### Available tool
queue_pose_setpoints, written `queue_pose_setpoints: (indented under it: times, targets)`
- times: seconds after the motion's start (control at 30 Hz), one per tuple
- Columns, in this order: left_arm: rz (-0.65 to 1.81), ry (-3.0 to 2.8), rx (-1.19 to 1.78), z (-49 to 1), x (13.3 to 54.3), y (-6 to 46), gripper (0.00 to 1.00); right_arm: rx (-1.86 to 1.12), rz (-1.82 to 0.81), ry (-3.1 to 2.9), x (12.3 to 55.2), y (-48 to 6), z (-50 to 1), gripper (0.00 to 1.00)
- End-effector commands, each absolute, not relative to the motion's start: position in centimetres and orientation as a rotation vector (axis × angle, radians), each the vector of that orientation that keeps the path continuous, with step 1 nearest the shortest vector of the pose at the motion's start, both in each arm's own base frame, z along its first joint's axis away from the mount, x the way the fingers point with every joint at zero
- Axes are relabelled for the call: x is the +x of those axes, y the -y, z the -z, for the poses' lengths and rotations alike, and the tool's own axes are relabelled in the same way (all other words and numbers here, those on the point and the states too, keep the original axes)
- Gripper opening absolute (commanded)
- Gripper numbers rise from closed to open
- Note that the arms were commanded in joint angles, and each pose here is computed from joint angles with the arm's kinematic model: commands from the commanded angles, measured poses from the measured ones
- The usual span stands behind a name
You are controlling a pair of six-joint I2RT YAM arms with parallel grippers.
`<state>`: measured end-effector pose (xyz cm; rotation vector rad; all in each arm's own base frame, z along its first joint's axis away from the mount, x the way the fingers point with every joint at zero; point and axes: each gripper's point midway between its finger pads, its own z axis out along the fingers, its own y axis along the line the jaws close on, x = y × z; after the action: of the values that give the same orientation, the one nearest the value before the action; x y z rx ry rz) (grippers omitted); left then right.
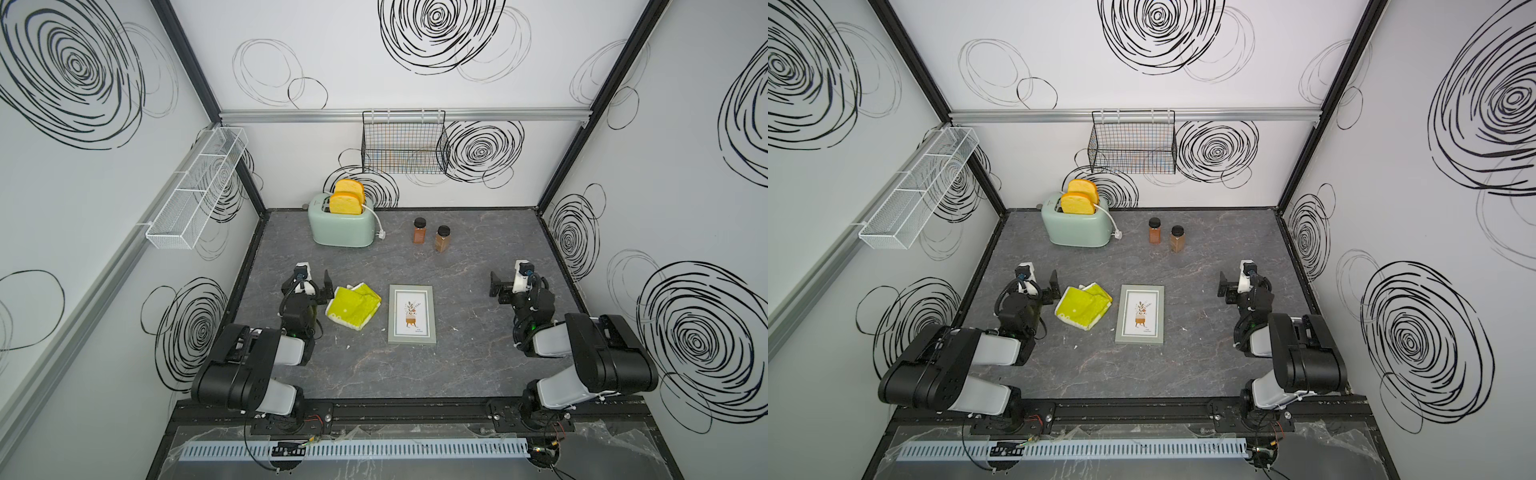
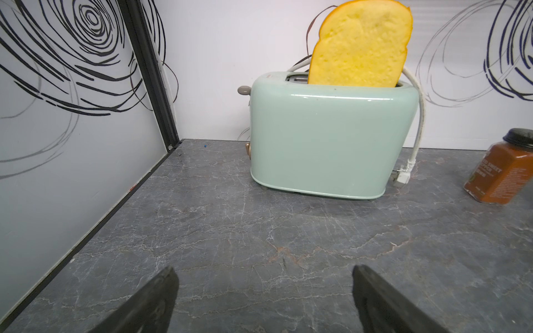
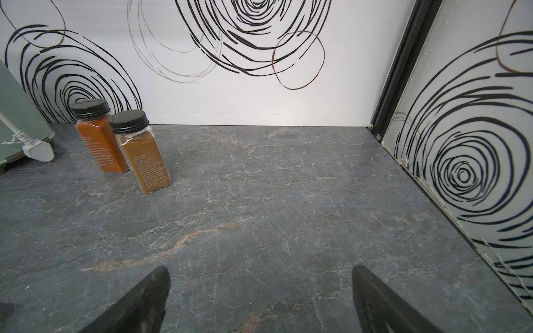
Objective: Wipe the picture frame with a cloth
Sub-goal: Pick up the cleaning item at the center of the board.
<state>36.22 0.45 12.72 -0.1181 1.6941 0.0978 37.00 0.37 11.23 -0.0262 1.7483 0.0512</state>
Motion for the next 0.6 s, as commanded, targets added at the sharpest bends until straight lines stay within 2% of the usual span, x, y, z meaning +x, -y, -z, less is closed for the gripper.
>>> queue_pose_setpoints:
  times: [0.0,0.37,0.43,0.5,0.57]
  targets:
    - [-0.100,-1.613,-0.129,-14.8,36.5,-0.8,0.98,-0.040,-0.049,-1.717,37.4,-0.4,-12.2,0.99]
    - [-0.037,-1.635,-0.057,-14.5,37.0,0.1,0.98,-0.049,-0.063,-1.728,37.6,-0.5,-12.0,0.99]
    - [0.034,-1.646,0.017,-14.5,37.4,1.0,1.00,-0.049,-0.065,-1.729,37.5,-0.5,-12.0,0.87]
    - [0.031,-1.644,0.017,-14.5,37.2,1.1,0.93,-0.049,-0.064,-1.727,37.5,-0.5,-12.0,0.78]
    - [0.003,-1.648,-0.030,-14.8,37.4,0.4,0.72,-0.018,-0.039,-1.725,37.5,0.0,-12.3,0.65]
